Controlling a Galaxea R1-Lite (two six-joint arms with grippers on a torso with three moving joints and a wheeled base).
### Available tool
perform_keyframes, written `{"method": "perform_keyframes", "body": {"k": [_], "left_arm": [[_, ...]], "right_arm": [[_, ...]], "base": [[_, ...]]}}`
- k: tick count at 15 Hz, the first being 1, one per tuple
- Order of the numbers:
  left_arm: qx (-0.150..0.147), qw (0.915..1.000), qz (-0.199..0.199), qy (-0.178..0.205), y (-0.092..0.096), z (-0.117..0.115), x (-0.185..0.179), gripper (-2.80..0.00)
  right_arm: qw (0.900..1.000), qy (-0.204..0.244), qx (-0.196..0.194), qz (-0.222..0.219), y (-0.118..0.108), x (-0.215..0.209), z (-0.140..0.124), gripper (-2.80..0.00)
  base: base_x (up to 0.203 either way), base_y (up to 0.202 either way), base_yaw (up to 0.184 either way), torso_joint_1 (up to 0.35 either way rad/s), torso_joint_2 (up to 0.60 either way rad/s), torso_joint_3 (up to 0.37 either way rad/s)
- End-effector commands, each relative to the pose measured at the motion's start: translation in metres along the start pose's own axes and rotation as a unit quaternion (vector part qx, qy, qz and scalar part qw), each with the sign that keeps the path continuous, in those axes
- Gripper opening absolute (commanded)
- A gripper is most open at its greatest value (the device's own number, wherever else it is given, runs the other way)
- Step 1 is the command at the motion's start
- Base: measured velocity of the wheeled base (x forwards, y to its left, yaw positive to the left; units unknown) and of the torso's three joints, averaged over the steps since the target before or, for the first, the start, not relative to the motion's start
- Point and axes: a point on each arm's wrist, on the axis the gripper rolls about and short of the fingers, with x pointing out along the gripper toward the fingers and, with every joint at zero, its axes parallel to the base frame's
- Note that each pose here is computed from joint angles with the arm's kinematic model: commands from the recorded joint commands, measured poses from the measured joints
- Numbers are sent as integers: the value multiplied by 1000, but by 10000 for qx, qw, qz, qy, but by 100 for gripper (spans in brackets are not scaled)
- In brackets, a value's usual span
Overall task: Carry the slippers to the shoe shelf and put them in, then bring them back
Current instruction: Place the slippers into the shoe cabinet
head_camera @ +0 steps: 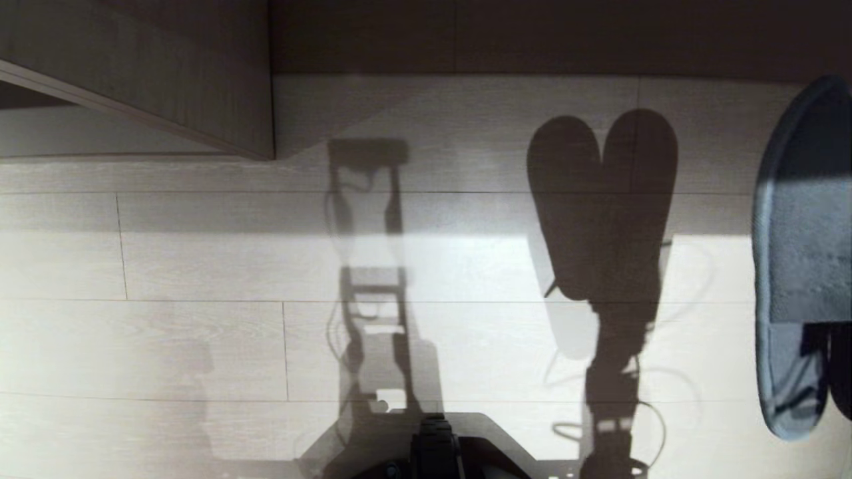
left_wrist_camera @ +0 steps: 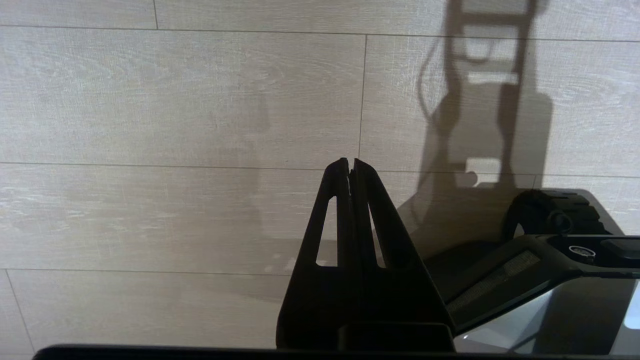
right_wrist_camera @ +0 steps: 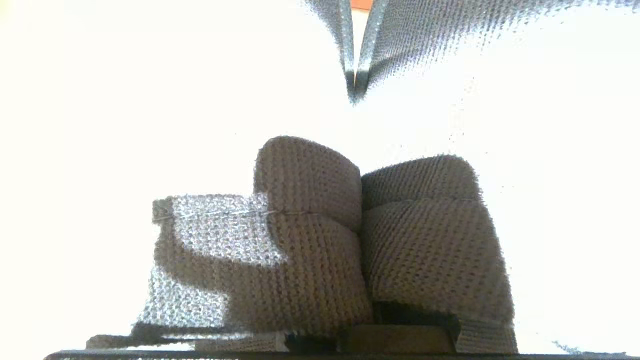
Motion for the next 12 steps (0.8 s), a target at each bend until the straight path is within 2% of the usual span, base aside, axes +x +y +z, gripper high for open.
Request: {"method": "perform_keyframes", "body": {"k": [1,4,8,10,12], "left_arm": [[-3,10000,1,0,0,0,0,-280],[-3,10000,-5,-2,0,0,0,-280],[-3,10000,2,-1,0,0,0,-280],[-6,10000,1,-7,0,0,0,-280],[-3,10000,-5,1,0,0,0,-280]], "right_arm": [[9991,-427,-22,-33,0,-54,14,-280],[9997,-232,-45,14,4,-103,0,-280],[9999,-71,-127,-89,11,-143,-36,-280],[9970,765,-87,-67,15,-153,-68,-280],[9931,1163,-125,-80,17,-152,-91,-280]], "base": [[0,0,0,0,0,0],[0,0,0,0,0,0],[0,0,0,0,0,0],[0,0,0,0,0,0],[0,0,0,0,0,0]]}}
